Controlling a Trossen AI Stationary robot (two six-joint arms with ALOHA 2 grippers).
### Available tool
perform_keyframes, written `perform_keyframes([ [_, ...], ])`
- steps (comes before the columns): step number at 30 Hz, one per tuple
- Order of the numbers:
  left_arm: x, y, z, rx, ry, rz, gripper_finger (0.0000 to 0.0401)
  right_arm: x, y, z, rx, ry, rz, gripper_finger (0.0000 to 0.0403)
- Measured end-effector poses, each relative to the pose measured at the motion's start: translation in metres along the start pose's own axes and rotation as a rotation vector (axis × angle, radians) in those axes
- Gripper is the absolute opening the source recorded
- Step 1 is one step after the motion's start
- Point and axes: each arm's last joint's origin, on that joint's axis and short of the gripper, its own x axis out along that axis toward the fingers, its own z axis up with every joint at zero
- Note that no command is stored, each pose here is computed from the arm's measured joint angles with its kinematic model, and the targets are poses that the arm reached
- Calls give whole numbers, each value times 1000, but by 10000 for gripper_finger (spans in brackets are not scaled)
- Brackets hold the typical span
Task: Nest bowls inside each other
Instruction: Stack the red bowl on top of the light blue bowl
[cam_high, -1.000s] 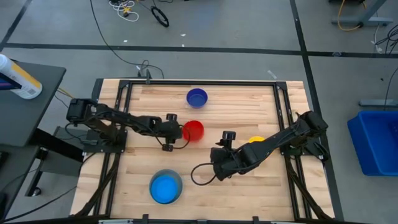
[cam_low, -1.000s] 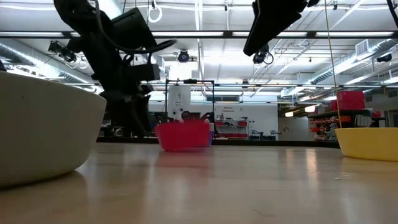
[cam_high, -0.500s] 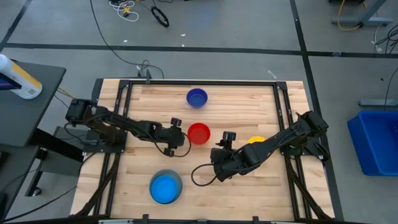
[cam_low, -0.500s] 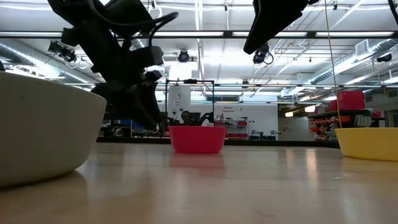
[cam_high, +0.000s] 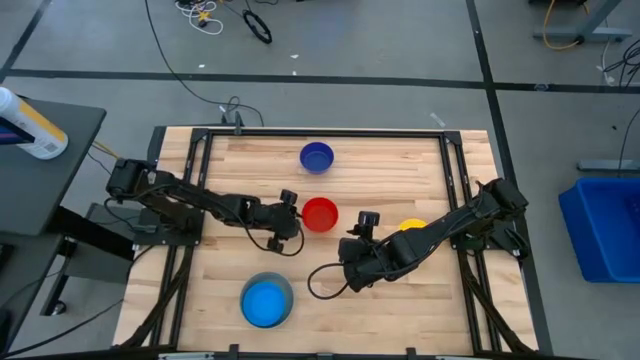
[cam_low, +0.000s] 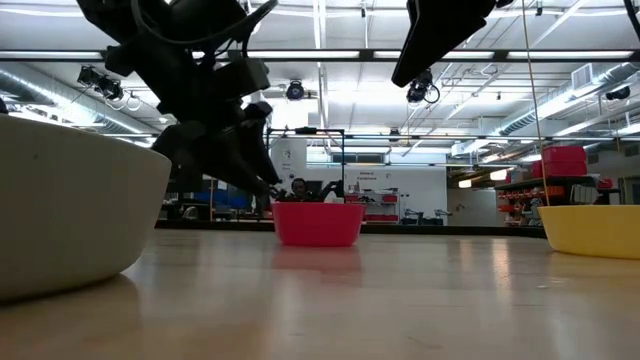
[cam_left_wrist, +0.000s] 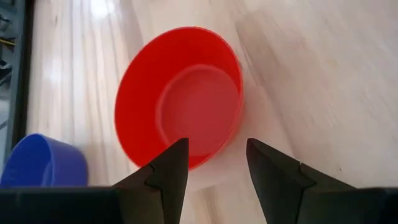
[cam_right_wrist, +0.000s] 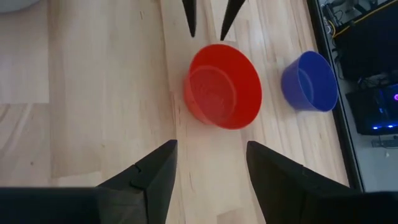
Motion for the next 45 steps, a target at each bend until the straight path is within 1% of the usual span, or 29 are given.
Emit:
perform_keyframes([
  [5, 1, 3, -2, 3, -2, -17, 171, 0, 0, 0, -5, 3, 7, 199],
  [7, 7, 1, -2, 4, 5, -23, 171, 0, 0, 0, -6, 3, 7, 201],
  [9, 14, -1, -5, 17, 47, -37, 171, 0, 0, 0, -8, 3, 7, 202],
  [11, 25, -3, -2, 25, 61, -43, 171, 0, 0, 0, -7, 1, 7, 201],
  [15, 42, -4, 0, 71, 165, -1, 171, 0, 1, 0, -10, 5, 7, 198],
  [17, 45, -3, 4, 86, 187, 3, 166, 0, 1, 0, -11, 4, 7, 197],
  [19, 48, -2, 8, 87, 184, 10, 151, 0, 1, 0, -12, 5, 7, 197],
  [21, 47, -1, 8, 90, 191, 10, 125, -1, 1, -1, -14, 5, 7, 196],
  [23, 47, -1, 9, 96, 193, 23, 82, -1, 2, -1, -16, 5, 9, 193],
  [25, 46, -1, 9, 102, 214, 43, 28, -2, 2, -1, -15, 4, 9, 191],
  [27, 44, -3, 7, 85, 248, 75, 11, -2, 3, -2, -15, 6, 9, 188],
  [30, 41, -10, 4, 79, 312, 89, 7, -5, 6, -3, -15, 2, 9, 185],
  [32, 34, -16, 5, 72, 339, 94, 6, -7, 10, -4, -30, -21, -3, 183],
  [34, 25, -23, 8, 63, 338, 89, 6, -8, 17, -10, -71, -69, 6, 181],
  [35, 19, -27, 9, 58, 335, 86, 6, -8, 20, -14, -91, -97, 7, 179],
  [37, 4, -33, 11, 51, 301, 102, 6, -14, 20, -21, -77, -197, 30, 176],
  [39, -15, -35, 13, 28, 251, 110, 6, -24, 9, -33, -51, -279, 48, 172],
  [40, -24, -35, 13, 2, 216, 113, 6, -31, 0, -39, -23, -326, 58, 170],
  [42, -43, -34, 10, -33, 191, 116, 6, -44, -20, -57, 17, -397, 84, 166],
  [43, -51, -33, 12, -54, 161, 119, 6, -51, -30, -67, 42, -446, 124, 164],
  [45, -66, -33, 9, -66, 156, 127, 6, -64, -50, -88, 75, -567, 258, 160],
])
